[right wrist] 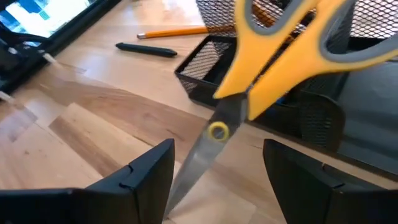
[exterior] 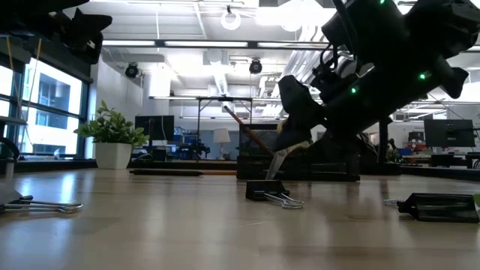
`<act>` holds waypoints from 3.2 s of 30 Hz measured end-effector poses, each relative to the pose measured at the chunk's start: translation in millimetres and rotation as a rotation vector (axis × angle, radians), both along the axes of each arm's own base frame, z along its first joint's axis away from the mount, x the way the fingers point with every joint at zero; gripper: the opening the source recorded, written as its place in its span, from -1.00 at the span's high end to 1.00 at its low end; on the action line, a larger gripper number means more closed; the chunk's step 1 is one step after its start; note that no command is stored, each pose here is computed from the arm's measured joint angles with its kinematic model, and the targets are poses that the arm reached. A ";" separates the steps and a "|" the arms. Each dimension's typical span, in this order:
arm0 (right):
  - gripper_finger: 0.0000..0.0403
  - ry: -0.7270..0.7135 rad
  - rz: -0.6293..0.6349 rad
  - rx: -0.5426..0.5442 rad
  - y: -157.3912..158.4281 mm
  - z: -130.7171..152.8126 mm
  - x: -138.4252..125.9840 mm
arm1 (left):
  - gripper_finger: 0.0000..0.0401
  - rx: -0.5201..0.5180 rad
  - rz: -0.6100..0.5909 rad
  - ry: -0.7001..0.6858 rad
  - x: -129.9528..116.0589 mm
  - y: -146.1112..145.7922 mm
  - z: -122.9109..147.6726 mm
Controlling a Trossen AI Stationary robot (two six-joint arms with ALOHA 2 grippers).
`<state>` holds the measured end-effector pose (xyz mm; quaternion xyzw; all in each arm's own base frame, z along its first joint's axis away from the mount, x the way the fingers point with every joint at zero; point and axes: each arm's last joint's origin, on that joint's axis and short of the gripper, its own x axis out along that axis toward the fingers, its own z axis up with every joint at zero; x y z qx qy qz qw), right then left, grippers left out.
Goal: Pick and place office supplies into organizer
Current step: Put the yellow scissors into the desk organizer
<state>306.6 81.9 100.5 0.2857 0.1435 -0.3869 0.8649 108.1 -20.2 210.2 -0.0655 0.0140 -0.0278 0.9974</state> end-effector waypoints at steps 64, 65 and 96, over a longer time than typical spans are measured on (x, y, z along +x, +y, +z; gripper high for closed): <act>1.00 -0.131 0.099 -0.464 -6.9 78.3 17.4 | 0.08 0.000 0.000 0.000 0.0 0.0 0.0; 1.00 -0.136 0.129 -0.446 -9.6 77.4 18.8 | 0.08 0.000 0.001 0.000 0.0 0.0 0.0; 0.54 0.391 0.450 -0.227 -14.5 50.1 178.2 | 0.08 0.010 0.056 0.031 3.4 0.8 -3.0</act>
